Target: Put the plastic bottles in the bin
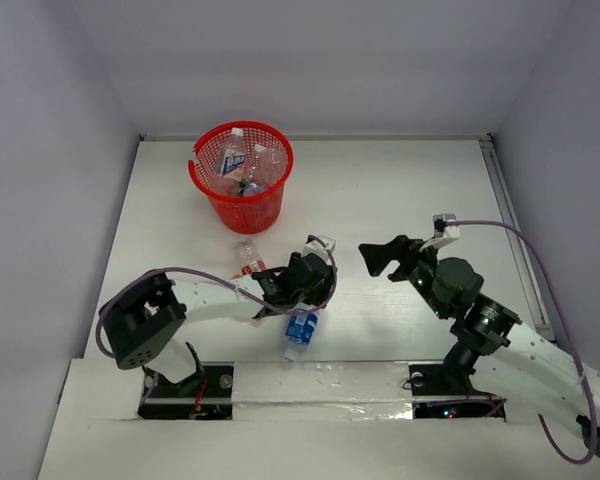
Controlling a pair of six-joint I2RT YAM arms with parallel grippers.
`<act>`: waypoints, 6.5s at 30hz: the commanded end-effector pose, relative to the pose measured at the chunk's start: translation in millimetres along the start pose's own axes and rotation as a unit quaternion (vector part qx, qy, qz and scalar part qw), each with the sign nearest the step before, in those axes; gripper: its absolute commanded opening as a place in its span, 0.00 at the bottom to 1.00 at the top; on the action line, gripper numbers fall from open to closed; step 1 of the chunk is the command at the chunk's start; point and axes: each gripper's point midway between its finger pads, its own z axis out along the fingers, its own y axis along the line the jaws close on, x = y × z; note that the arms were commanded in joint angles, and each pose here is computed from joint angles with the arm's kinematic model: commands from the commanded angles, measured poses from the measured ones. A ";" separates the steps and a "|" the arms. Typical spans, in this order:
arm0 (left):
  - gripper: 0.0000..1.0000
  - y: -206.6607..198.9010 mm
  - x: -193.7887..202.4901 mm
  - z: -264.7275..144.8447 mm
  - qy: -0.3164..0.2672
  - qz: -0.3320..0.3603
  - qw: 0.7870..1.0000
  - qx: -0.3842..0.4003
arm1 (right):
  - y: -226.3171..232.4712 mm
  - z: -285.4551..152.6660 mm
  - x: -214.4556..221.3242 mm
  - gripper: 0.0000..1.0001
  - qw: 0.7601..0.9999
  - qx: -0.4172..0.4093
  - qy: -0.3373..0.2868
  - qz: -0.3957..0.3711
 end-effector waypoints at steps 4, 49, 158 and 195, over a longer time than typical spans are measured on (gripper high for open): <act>0.44 -19.2 -53.4 -23.8 -0.086 -0.031 0.995 0.042 | -0.8 -0.9 -0.3 0.93 1.000 0.001 -0.003 0.001; 0.36 161.7 -198.2 -422.1 -0.556 -0.269 0.786 -0.008 | 176.8 141.2 246.5 0.82 0.932 -0.126 0.270 -0.206; 0.71 218.3 -356.3 -244.9 -0.491 -0.198 0.831 -0.169 | 197.6 171.8 -80.6 0.37 0.989 -0.113 -0.053 -0.077; 0.94 169.6 -50.9 -79.6 -0.235 -0.353 0.904 -0.056 | 168.2 380.9 -21.7 0.67 0.988 -0.099 -0.046 -0.109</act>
